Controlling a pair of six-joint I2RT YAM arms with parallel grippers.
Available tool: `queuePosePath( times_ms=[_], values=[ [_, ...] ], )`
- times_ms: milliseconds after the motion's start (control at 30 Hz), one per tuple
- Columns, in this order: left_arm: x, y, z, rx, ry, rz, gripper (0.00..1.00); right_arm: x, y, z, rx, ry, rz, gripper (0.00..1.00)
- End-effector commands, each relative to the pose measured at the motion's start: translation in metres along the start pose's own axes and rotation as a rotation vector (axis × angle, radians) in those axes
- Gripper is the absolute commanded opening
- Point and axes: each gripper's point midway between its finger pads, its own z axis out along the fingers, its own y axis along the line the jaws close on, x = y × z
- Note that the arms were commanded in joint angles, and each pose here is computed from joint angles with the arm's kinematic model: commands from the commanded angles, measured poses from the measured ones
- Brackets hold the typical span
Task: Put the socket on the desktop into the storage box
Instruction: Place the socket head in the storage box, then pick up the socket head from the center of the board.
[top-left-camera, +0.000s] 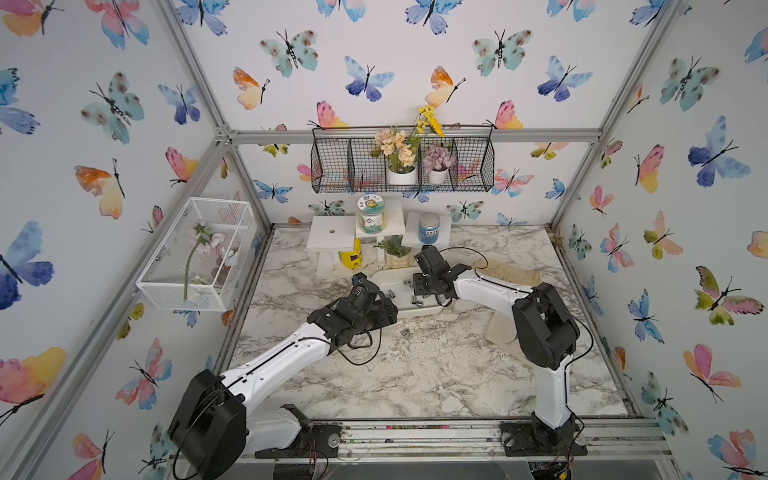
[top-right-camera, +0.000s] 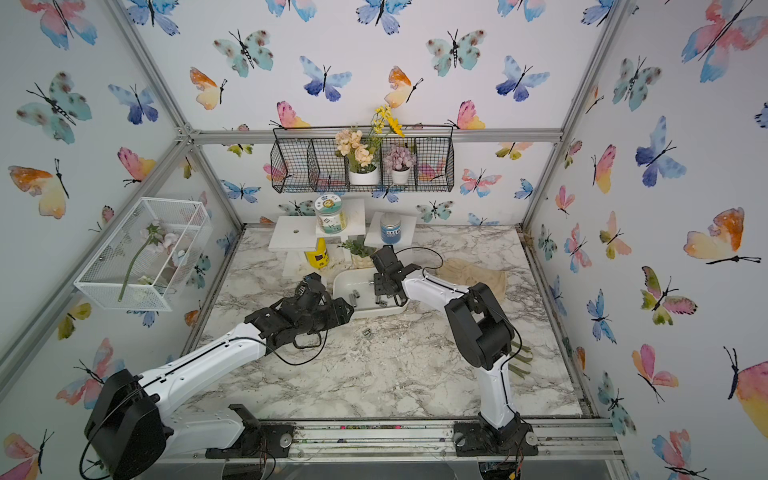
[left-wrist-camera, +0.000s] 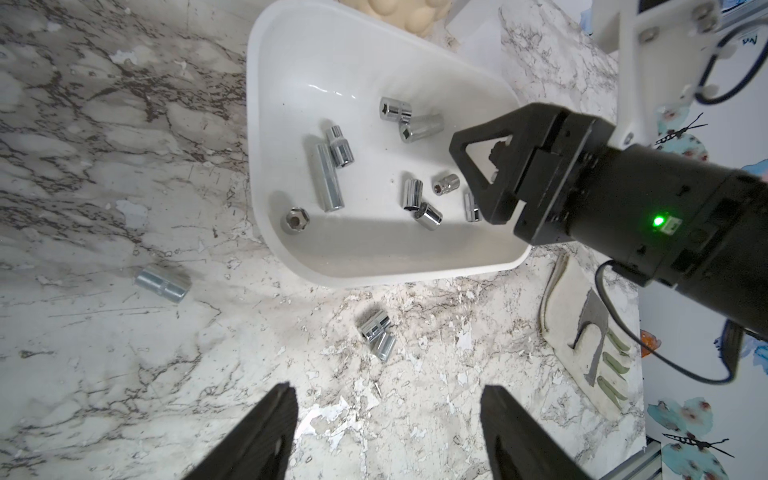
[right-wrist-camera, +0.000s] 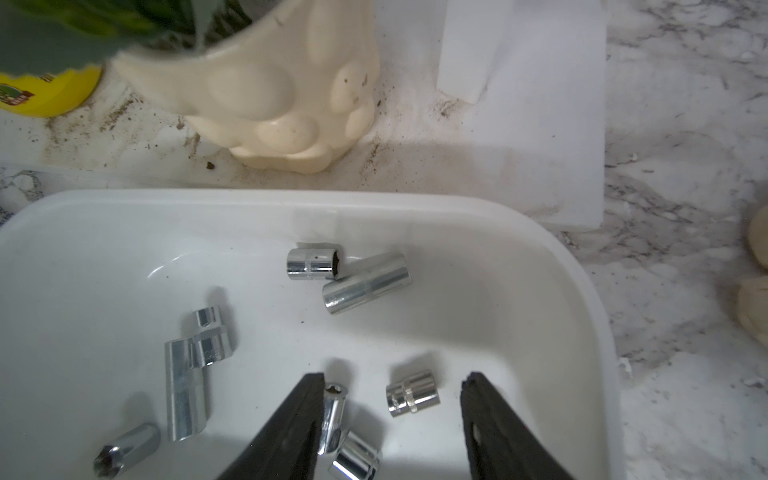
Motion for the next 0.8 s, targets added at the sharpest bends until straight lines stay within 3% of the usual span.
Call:
queuePosePath(
  times_ms=[0,467,767],
  values=[
    [0.001,0.0,-0.006,0.014,-0.004,0.014,0.75,0.0,-0.004,-0.007,0.005,0.009,0.0,0.6],
    [0.001,0.022,-0.002,-0.09,0.003,-0.021,0.75,0.009,-0.002,-0.057,-0.096,-0.02,0.004,0.66],
    [-0.002,0.019,-0.003,-0.068,-0.003,-0.015,0.75,0.026,-0.001,-0.082,-0.14,-0.015,-0.006,0.66]
  ],
)
